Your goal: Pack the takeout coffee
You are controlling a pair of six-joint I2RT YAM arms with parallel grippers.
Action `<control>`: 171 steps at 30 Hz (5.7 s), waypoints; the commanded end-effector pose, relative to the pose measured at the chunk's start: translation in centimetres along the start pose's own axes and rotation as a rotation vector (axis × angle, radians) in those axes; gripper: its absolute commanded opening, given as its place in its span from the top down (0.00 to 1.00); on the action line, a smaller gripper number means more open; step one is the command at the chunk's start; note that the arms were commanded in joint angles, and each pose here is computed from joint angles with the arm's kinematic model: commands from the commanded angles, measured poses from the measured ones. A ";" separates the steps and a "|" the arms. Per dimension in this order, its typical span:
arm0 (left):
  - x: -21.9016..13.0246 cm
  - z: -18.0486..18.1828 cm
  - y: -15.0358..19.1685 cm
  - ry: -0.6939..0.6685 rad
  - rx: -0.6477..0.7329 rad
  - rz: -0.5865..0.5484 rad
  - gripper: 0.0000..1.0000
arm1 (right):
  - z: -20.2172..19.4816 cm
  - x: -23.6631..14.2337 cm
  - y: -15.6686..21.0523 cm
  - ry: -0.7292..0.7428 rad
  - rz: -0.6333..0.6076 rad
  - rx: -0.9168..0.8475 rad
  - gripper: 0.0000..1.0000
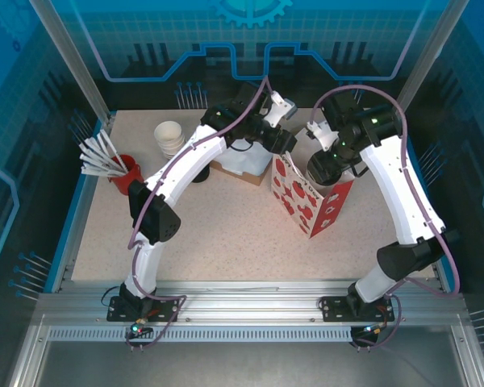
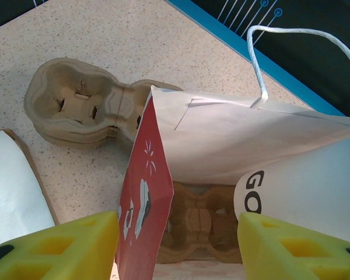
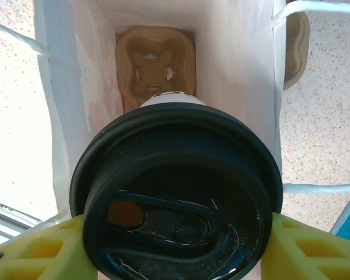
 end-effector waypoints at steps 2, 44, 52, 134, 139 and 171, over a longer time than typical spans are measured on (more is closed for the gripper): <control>-0.7 -0.8 -0.7 0.024 0.023 -0.018 0.41 | 0.3 0.3 0.1 -0.003 0.049 -0.030 0.56; -3.1 -0.4 -1.5 -0.026 0.017 -0.056 0.38 | 0.5 5.7 1.1 -0.063 0.216 -0.031 0.56; -3.6 -0.6 -1.6 -0.028 0.014 -0.066 0.36 | 0.7 6.3 1.2 -0.085 0.207 -0.020 0.56; -13.4 -2.5 2.8 -0.073 -0.118 -0.217 0.31 | 0.5 9.0 2.4 -0.101 0.221 -0.002 0.58; -13.5 -2.4 4.2 -0.068 -0.156 -0.217 0.31 | 0.5 9.0 2.4 -0.099 0.220 -0.004 0.58; -14.7 -1.7 7.8 -0.127 -0.200 -0.206 0.31 | 0.5 9.1 2.4 -0.096 0.224 -0.006 0.58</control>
Point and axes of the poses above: each hand's point on the last joint's axis, 136 mm out from that joint toward the fingers, its own x axis out along the fingers, its own z axis along the line the jaws close on, y = z × x, the point moved 4 cm from there along -x, back along the fingers, and after that the axes turned 8 degrees about -x, right-handed, at the moved point
